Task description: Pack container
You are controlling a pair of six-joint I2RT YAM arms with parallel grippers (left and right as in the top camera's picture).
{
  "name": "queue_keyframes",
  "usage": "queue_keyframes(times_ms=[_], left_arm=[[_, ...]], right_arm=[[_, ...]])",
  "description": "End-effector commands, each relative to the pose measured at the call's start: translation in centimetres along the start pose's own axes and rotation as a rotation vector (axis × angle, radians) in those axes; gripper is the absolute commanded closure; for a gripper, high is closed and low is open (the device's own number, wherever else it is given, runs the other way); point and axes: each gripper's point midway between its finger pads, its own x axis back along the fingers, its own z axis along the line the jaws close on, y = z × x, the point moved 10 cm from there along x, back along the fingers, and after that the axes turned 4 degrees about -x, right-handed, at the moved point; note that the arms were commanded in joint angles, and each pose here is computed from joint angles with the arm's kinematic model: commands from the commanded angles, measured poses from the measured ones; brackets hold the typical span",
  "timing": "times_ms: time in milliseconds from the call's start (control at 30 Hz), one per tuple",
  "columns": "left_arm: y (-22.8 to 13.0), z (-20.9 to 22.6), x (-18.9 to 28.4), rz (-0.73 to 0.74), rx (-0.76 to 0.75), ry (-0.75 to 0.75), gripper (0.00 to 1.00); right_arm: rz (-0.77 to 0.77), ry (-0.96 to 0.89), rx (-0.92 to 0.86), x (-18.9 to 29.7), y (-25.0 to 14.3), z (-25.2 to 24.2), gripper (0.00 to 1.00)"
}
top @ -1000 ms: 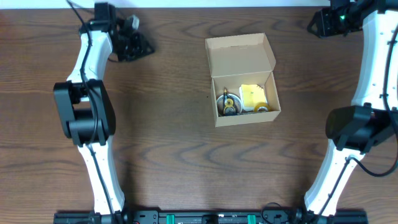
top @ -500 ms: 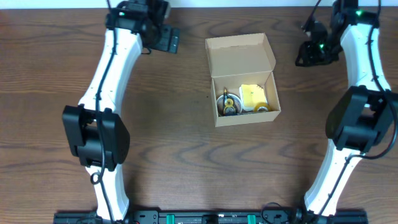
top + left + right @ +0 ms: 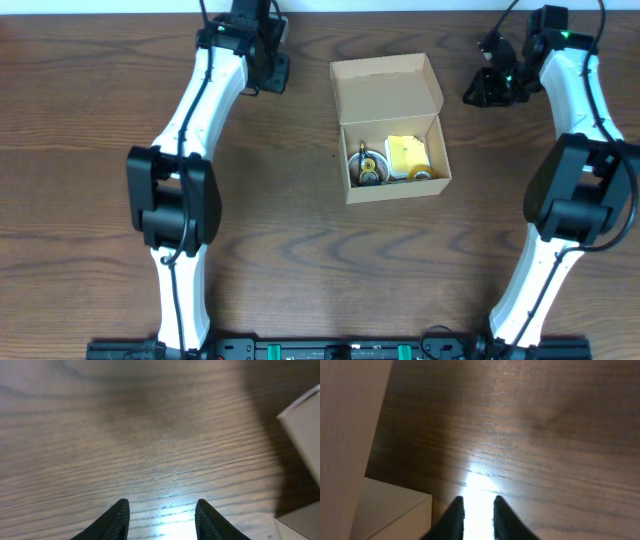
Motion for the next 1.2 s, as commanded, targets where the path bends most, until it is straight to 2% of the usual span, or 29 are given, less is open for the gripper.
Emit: queue_keyframes(times_ms=[0,67,167,400,567,767,967,1067,1167], left_arm=[[-0.7,0.1,-2.1,0.047,0.040,-0.022,0.60],[-1.0,-0.2,-3.3,0.064,0.063,-0.066,0.69],[-1.0,-0.6,-4.4,0.067,0.100,-0.138,0.94],[-0.1,-1.7,-5.3,0.010,0.159,-0.319,0.95],[-0.2,-2.6,-6.7,0.021,0.185,-0.451,0.94],[-0.8,-2.9,-8.1,0.051,0.202,-0.501,0.94],[0.5,-3.9,-7.7,-0.021,0.189,-0.648,0.95],[1.6,-5.1,-6.9,-0.090,0.145,-0.801,0.94],[1.8,-5.9,-6.8,-0.090,0.138,-0.830,0.94]], right_arm=[[-0.019,0.026,0.004,0.3,0.2,0.3,0.87],[-0.038,0.033,0.012,0.3,0.4,0.3,0.89],[-0.071,0.069,0.024,0.3,0.9,0.5,0.98],[-0.166,0.213,0.045,0.4,2.1,1.5,0.99],[-0.175,0.323,0.043,-1.3,1.3,1.7,0.99],[-0.176,0.406,-0.003,-3.8,-0.1,1.3,0.99],[-0.197,0.505,0.025,-5.0,-0.4,2.6,0.99],[-0.236,0.592,0.097,-5.2,0.3,4.5,0.99],[-0.255,0.629,0.124,-5.3,0.8,5.7,0.99]])
